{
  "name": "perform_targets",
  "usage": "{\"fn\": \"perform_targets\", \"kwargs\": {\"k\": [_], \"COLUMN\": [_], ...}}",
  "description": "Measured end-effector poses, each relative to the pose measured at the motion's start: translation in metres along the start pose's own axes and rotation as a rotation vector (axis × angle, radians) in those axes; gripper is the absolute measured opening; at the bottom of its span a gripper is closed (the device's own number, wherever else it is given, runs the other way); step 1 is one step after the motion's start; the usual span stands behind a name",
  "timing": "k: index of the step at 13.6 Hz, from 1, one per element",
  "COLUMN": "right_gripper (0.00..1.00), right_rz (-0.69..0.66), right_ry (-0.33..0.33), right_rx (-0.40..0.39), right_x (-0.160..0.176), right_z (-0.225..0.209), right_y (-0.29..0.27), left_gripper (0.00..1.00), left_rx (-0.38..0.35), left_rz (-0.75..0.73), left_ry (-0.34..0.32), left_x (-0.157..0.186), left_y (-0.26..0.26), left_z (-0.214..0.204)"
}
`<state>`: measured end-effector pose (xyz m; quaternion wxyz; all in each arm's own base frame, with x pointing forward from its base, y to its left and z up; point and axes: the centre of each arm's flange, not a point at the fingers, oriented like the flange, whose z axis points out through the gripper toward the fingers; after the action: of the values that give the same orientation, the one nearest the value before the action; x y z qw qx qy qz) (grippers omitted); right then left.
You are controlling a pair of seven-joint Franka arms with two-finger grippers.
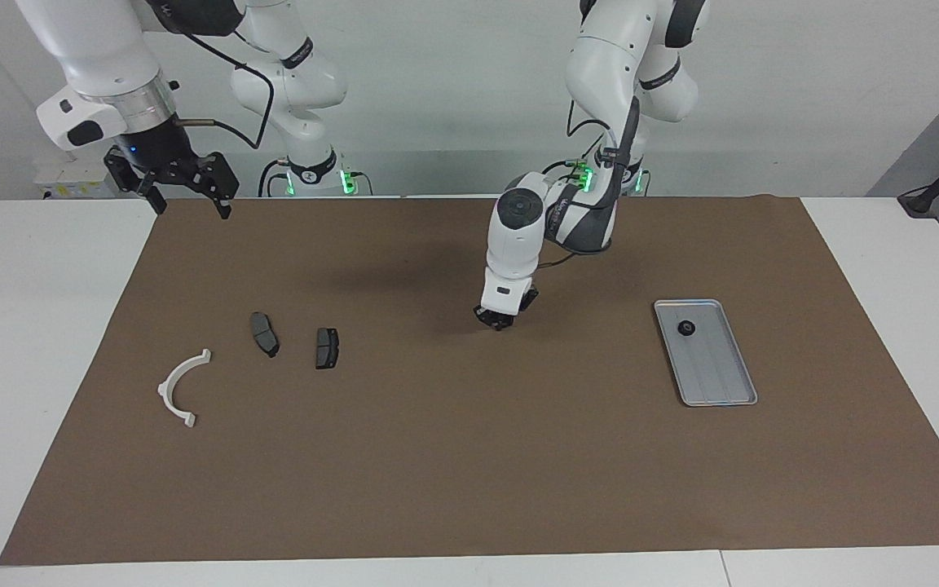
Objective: Pick bearing gear from pile to tray
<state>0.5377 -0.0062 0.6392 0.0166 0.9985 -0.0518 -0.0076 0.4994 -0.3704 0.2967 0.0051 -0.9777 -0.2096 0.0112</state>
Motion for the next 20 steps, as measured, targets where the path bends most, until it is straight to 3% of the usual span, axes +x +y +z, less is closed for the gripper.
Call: {"fn": "perform_targets", "kwargs": {"k": [3,6,10,13,20], "right_gripper": [1.0,1.0,1.0,1.0,1.0], "right_rz": [0.003,0.007,0.01,-0.016,-0.068], "right_ry": [-0.012,-0.025,-0.028,-0.03,-0.034], "right_rx": [-0.001,-0.002,-0.002,-0.002,0.0], "right_x": [-0.001,-0.003,-0.003,-0.002,-0.002], "right_z": [0.001,0.002,0.003,0.004,0.006], "right_y": [0.002,0.004,0.006,0.009,0.02], "left_gripper": [0.24,0.24,0.24,0.24,0.24], "left_rx": [-0.004,-0.024,-0.027,-0.037,-0.018], "left_rz": [-0.032,-0.015,0.057,0.046,0.039], "left_ry": [0.012,0.016,0.024,0.055,0.051], "left_x": [0.064,0.146,0.231,0.256,0.269], "left_y": [-0.046,-0.133,-0.256,-0.294,-0.294], "left_z": [-0.03,-0.074,-0.076,-0.072,-0.014]}}
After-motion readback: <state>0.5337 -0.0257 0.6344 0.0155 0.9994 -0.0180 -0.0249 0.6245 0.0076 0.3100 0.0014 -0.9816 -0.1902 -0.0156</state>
